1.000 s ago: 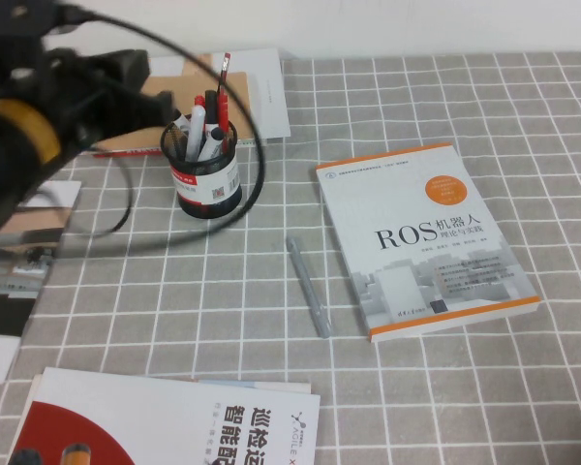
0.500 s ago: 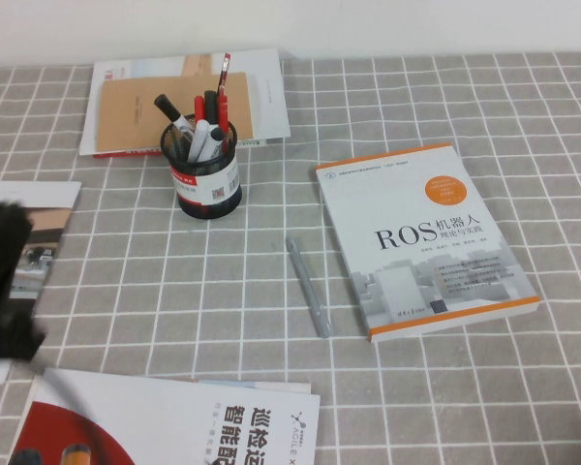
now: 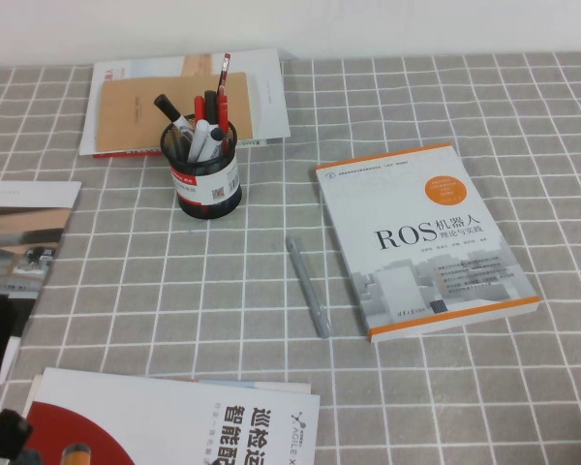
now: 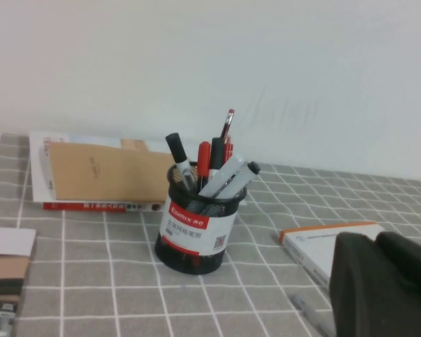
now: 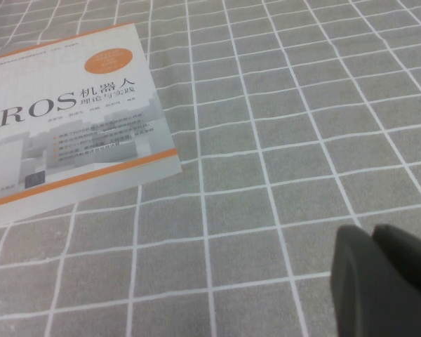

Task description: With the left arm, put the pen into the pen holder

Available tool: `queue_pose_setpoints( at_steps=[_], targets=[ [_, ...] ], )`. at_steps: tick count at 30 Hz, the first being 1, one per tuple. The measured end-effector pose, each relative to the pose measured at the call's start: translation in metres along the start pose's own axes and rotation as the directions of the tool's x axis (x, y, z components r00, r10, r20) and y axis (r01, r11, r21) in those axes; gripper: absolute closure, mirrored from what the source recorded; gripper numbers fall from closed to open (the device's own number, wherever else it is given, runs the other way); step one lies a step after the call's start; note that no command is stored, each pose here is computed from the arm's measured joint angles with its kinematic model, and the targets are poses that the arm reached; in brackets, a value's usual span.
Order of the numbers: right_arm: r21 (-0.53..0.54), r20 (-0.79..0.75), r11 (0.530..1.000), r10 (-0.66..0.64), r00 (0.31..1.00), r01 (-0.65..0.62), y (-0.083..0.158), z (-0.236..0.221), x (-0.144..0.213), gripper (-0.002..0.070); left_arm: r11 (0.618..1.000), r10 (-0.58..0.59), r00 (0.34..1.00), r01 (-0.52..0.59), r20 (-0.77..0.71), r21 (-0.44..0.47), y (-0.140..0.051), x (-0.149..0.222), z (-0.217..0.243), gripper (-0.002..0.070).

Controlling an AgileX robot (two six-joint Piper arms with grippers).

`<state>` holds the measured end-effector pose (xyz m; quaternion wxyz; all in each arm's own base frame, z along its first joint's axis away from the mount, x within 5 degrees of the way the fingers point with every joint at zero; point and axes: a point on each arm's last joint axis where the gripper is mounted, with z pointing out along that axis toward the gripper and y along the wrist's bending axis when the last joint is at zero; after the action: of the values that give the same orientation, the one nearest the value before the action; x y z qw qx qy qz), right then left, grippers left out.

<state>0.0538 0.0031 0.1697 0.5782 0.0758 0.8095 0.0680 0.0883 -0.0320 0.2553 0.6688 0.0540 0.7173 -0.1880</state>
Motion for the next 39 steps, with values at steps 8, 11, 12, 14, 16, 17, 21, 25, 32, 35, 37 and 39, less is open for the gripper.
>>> queue_pose_setpoints(
  at_steps=[8, 11, 12, 14, 16, 17, 21, 25, 32, 35, 37, 39],
  targets=[
    [0.000, 0.000, 1.000, 0.000, 1.000, 0.000, 0.000, 0.000, 0.000, 0.0691, 0.999, 0.030, 0.999, -0.031, -0.016, -0.013, 0.001, 0.001, 0.000, 0.0675],
    [0.000, 0.000, 1.000, 0.000, 1.000, 0.000, 0.000, 0.000, 0.000, 0.0691, 0.998, 0.036, 0.998, -0.038, -0.042, -0.053, 0.005, 0.004, -0.005, 0.0675],
    [0.000, 0.000, 1.000, 0.000, 1.000, 0.000, 0.000, 0.000, 0.000, 0.0691, 0.997, 0.037, 0.998, -0.041, -0.051, -0.072, 0.006, 0.005, -0.007, 0.0675],
    [0.000, 0.000, 1.000, 0.000, 1.000, 0.000, 0.000, 0.000, 0.000, 0.0691, 0.992, 0.057, 0.997, -0.063, -0.058, -0.112, 0.010, 0.006, -0.015, 0.0675],
    [0.000, 0.000, 1.000, 0.000, 1.000, 0.000, 0.000, 0.000, 0.000, 0.0691, 0.985, 0.098, 0.995, -0.102, -0.037, -0.137, 0.011, 0.007, -0.022, 0.0675],
    [0.000, 0.000, 1.000, 0.000, 1.000, 0.000, 0.000, 0.000, 0.000, 0.0691, 0.982, 0.106, 0.994, -0.105, -0.002, -0.160, 0.012, 0.007, -0.027, 0.0675],
    [0.000, 0.000, 1.000, 0.000, 1.000, 0.000, 0.000, 0.000, 0.000, 0.0691, 0.964, 0.152, 0.984, -0.127, 0.089, -0.235, 0.016, 0.016, -0.040, 0.0675],
    [0.000, 0.000, 1.000, 0.000, 1.000, 0.000, 0.000, 0.000, 0.000, 0.0691, 0.955, 0.141, 0.986, -0.113, 0.085, -0.275, 0.021, 0.033, -0.042, 0.0675],
    [0.000, 0.000, 1.000, 0.000, 1.000, 0.000, 0.000, 0.000, 0.000, 0.0691, 0.958, 0.065, 0.998, -0.066, -0.013, -0.279, 0.027, 0.060, -0.037, 0.0675],
    [0.000, 0.000, 1.000, 0.000, 1.000, 0.000, 0.000, 0.000, 0.000, 0.0691, 0.958, 0.055, 0.996, -0.074, -0.074, -0.277, 0.028, 0.067, -0.037, 0.0675],
    [0.000, 0.000, 1.000, 0.000, 1.000, 0.000, 0.000, 0.000, 0.000, 0.0691, 0.957, 0.057, 0.990, -0.091, -0.129, -0.275, 0.028, 0.071, -0.038, 0.0675],
    [0.000, 0.000, 1.000, 0.000, 1.000, 0.000, 0.000, 0.000, 0.000, 0.0691, 0.957, 0.046, 0.982, -0.096, -0.186, -0.272, 0.028, 0.077, -0.039, 0.0675]
  ],
)
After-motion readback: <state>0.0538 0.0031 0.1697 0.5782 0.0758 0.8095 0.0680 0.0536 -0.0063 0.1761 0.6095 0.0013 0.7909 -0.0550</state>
